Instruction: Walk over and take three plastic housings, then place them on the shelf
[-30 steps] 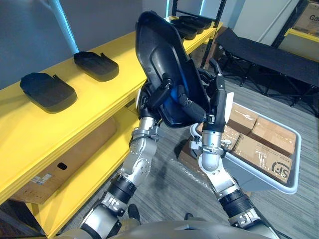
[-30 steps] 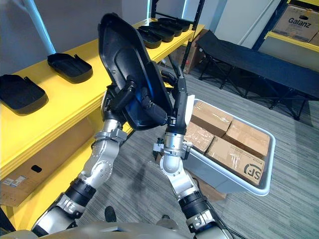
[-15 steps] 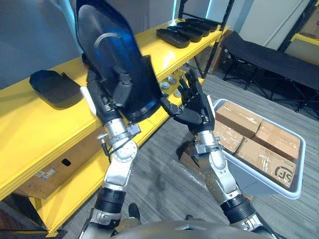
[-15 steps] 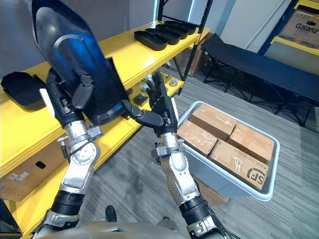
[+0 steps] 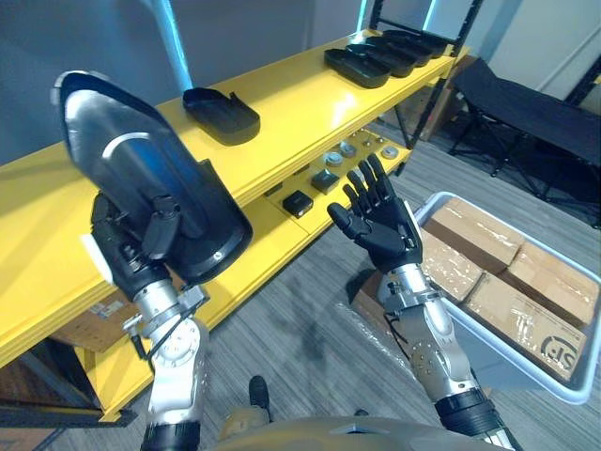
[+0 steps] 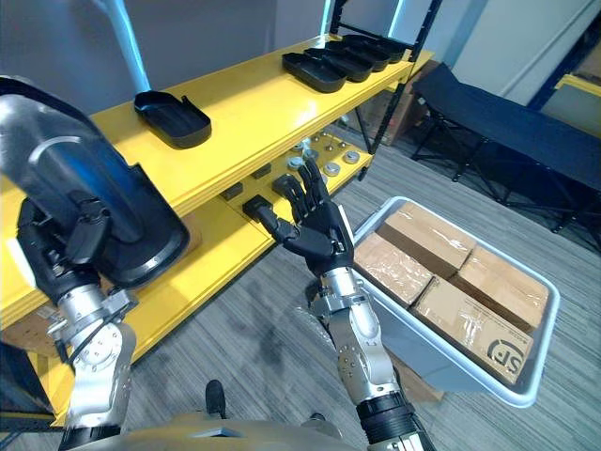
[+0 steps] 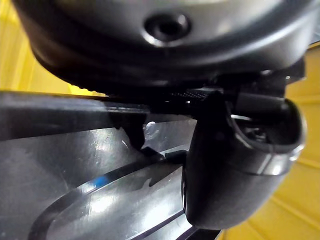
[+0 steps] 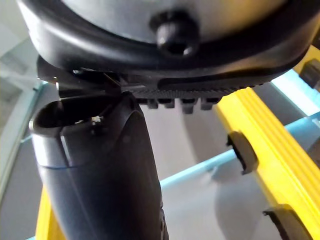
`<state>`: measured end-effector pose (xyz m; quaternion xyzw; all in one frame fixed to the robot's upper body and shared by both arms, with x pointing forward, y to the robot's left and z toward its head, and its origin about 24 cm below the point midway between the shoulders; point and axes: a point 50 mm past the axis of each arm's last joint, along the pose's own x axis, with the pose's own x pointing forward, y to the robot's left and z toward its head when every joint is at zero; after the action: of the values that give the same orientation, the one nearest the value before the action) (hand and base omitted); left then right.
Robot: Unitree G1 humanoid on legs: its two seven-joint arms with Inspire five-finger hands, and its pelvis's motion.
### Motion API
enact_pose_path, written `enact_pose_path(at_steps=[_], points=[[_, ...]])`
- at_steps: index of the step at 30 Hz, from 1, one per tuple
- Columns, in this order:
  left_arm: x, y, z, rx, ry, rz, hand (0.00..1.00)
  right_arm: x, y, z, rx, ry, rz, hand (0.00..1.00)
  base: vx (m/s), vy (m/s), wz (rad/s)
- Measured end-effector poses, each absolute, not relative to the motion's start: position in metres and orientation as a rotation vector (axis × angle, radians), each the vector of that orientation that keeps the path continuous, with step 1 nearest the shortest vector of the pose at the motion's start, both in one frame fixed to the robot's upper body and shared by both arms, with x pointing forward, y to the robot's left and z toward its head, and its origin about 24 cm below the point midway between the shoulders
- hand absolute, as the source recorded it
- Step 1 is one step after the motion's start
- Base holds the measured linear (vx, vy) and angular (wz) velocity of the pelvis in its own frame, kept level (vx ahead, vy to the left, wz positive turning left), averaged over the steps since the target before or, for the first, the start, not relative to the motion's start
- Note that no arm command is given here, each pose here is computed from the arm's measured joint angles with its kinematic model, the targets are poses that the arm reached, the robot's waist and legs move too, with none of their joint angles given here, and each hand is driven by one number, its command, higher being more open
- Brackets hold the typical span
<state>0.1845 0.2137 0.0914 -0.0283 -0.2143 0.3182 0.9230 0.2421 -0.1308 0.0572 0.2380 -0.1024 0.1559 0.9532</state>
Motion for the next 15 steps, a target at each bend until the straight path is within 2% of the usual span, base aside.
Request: enact_pose_path(at_steps=[4, 5, 9, 15], points=[[0.168, 0.22, 0.101, -0.05, -0.472, 0.621, 0.0, 0.242, -0.119, 0.044, 0.436, -0.139, 0.333, 1.0, 0.0, -0.027, 0.68], [0.161, 0.227, 0.103, -0.033, -0.48, 0.641, 0.0, 0.247, -0.107, 0.042, 0.391, -0.116, 0.369, 1.0, -0.01, -0.038, 0.57], [0.152, 0.237, 0.104, -0.018, -0.494, 0.647, 0.0, 0.26, -0.093, 0.051, 0.347, -0.134, 0.409, 1.0, -0.03, -0.022, 0.44], [0.142, 0.244, 0.099, -0.006, -0.456, 0.627, 0.0, 0.271, -0.085, 0.064, 0.318, -0.178, 0.406, 1.0, -0.03, -0.005, 0.04]])
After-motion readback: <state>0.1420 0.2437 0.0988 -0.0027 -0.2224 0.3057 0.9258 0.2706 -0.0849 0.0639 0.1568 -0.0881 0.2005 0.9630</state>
